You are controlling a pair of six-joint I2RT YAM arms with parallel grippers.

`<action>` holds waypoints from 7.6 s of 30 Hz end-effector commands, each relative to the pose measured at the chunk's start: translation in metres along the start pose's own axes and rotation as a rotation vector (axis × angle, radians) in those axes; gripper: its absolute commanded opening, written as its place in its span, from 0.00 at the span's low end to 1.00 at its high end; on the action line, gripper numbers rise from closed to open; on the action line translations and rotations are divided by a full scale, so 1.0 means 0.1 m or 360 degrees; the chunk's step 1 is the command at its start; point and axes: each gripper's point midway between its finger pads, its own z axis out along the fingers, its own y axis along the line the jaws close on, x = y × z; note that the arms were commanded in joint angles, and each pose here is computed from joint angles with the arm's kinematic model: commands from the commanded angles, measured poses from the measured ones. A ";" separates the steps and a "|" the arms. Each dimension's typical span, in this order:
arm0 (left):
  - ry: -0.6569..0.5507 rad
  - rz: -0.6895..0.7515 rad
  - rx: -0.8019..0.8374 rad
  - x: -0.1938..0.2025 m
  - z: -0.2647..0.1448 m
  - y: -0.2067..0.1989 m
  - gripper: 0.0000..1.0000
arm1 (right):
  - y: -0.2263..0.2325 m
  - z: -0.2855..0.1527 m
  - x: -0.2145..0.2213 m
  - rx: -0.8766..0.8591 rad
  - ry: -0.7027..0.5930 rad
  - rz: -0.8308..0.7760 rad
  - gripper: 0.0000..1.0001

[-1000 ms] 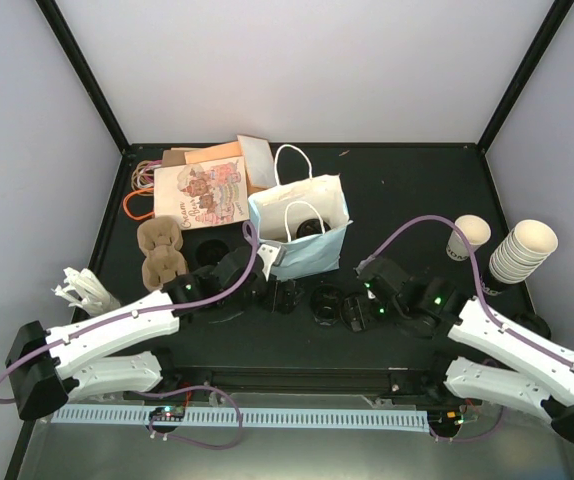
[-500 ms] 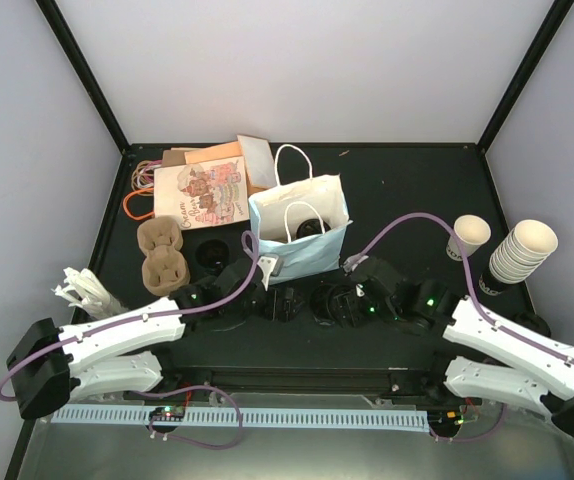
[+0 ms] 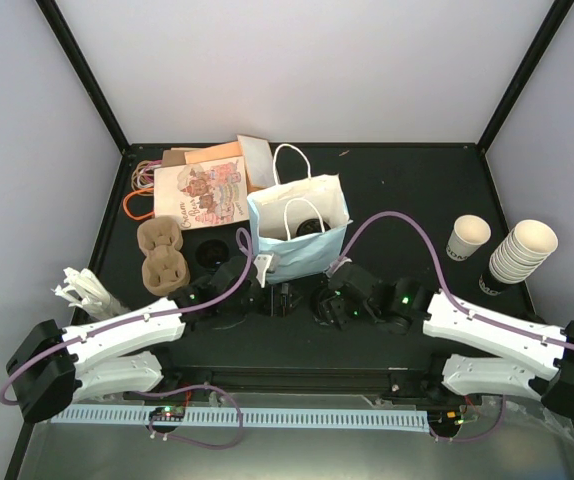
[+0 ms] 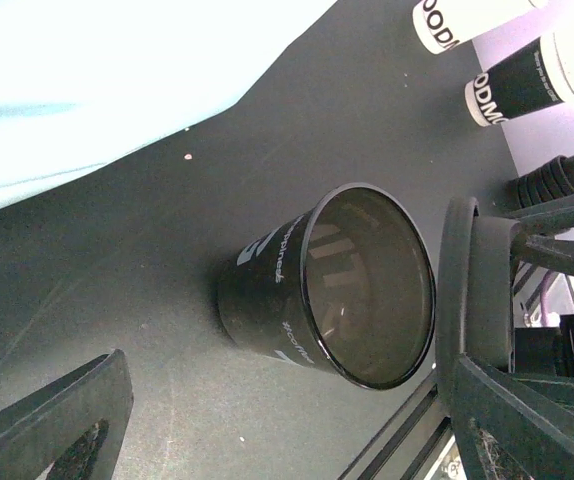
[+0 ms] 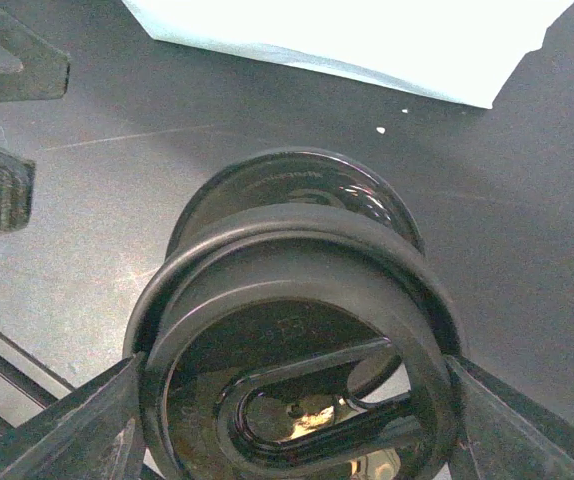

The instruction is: Pack the takeout coffee

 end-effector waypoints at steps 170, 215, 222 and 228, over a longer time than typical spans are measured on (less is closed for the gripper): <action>0.0458 -0.0419 0.0070 1.12 0.28 0.58 0.20 | 0.56 0.61 0.78 -0.0046 0.0577 -0.0471 0.76; 0.0318 -0.0352 0.0188 0.74 0.24 0.22 0.27 | 0.63 0.61 0.90 -0.0123 0.0590 -0.0504 0.75; 0.0288 -0.0294 0.0277 0.57 0.26 0.02 0.34 | 0.59 0.53 0.87 -0.0107 0.0562 -0.0473 0.75; 0.0275 -0.0272 0.0298 0.50 0.27 -0.02 0.36 | 0.60 0.55 0.86 -0.0107 0.0556 -0.0479 0.75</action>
